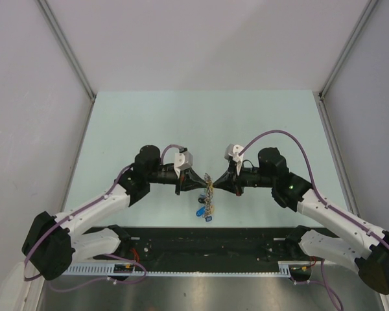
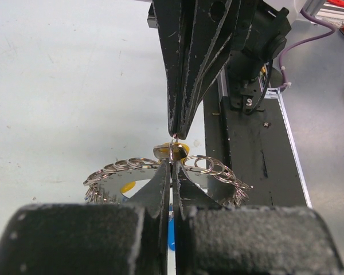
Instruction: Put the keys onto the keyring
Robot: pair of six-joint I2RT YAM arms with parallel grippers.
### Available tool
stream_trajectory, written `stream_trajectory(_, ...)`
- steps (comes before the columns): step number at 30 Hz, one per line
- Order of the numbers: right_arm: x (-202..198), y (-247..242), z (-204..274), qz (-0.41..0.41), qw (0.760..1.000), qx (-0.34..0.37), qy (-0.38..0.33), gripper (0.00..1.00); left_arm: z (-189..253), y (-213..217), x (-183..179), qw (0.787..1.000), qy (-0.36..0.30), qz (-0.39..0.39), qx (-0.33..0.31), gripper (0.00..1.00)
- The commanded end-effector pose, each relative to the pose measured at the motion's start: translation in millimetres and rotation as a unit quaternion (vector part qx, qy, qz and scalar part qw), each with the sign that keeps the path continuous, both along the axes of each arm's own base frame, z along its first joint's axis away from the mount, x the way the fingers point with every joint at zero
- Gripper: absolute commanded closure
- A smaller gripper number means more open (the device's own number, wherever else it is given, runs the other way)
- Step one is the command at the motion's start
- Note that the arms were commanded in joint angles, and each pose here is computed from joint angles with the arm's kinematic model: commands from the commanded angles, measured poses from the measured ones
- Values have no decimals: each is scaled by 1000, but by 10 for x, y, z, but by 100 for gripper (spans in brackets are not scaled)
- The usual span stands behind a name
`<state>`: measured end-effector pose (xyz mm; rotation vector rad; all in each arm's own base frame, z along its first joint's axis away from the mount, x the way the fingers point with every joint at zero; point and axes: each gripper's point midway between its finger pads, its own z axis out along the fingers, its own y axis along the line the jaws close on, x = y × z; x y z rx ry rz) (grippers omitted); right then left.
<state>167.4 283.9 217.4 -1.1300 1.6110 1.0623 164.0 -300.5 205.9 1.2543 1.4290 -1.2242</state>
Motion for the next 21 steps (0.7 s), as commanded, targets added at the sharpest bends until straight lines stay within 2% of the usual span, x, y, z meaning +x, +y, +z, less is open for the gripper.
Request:
stream_trajectory(1,82,44,303,-5,999,24,-37,100,256,-62,-19,999,-37,-25,-21,99)
stream_trajectory(21,48,128,420,7,998,35,-44,100,208,-97,-79,999,-30,-37,-4,100)
